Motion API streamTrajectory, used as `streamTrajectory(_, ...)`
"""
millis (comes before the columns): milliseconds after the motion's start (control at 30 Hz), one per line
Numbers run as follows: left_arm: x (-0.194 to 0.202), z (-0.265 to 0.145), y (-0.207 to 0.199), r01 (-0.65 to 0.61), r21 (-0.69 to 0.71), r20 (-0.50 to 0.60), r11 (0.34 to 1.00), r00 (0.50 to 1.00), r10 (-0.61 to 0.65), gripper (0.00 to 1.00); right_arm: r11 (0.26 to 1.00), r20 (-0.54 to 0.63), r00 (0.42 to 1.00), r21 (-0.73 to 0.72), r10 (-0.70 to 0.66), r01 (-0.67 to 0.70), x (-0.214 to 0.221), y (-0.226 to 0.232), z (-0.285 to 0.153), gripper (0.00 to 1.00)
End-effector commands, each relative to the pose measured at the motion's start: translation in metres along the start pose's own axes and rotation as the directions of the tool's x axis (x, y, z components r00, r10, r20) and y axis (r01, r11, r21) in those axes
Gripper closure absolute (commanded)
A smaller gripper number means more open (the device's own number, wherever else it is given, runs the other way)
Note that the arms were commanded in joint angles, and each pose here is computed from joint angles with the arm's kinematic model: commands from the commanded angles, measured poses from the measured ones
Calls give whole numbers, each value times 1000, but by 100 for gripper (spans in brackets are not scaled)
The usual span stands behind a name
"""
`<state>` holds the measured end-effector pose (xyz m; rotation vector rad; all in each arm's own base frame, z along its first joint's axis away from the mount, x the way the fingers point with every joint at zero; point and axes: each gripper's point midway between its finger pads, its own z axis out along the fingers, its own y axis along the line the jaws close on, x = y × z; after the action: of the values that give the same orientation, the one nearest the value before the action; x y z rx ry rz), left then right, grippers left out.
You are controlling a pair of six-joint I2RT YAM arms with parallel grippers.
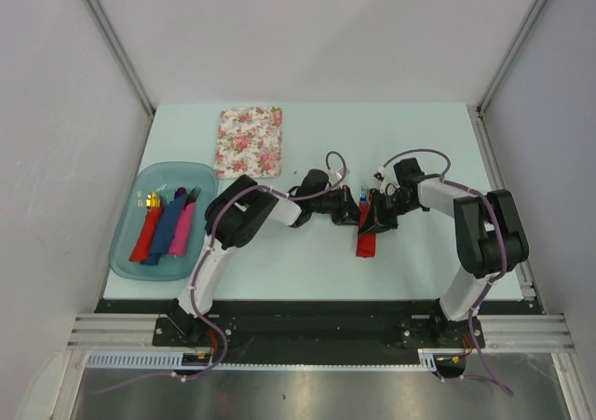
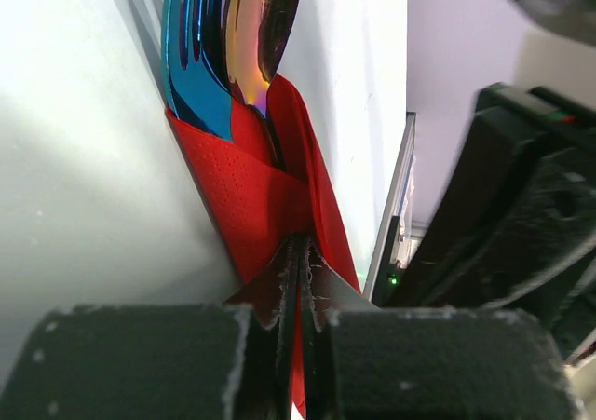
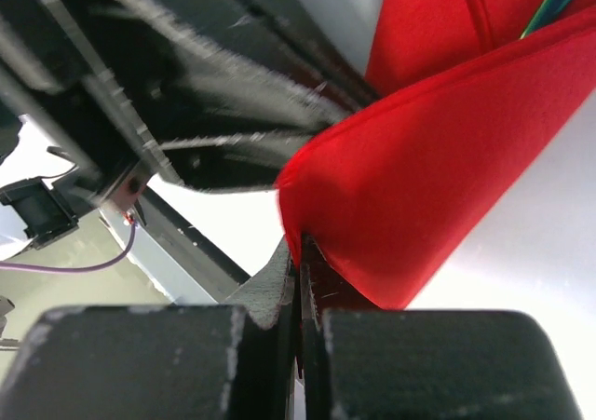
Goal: Place the utensils on the paper napkin and roll it up
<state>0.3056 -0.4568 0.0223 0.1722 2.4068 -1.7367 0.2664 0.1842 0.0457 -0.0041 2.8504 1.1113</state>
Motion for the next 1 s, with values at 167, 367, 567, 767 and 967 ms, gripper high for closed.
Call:
streamTrajectory(167,-9,1,9,2,-30,24,1000,1000,-2,98,999,-18,1000,-34,-11,10,2,-2,26,100)
streamTrajectory(367,-21,-6,-9,-16,-10,38,1000,999,16,96,1000,-37,999,-16,11,-12,12,-14,31,100)
streamTrajectory(567,-33,-22,-35,-57,-7,57,998,997,57,90,999,-47,998,1,49,-49,16,-26,32,100)
streamTrajectory(767,-47,-49,-46,-98,-58,87,993,991,103,78,999,-52,998,-5,45,-45,17,-25,33,100)
streamTrajectory(967,-30,-60,-30,-103,-102,30,990,994,106,63,999,-53,998,-27,28,-30,17,-20,32,98)
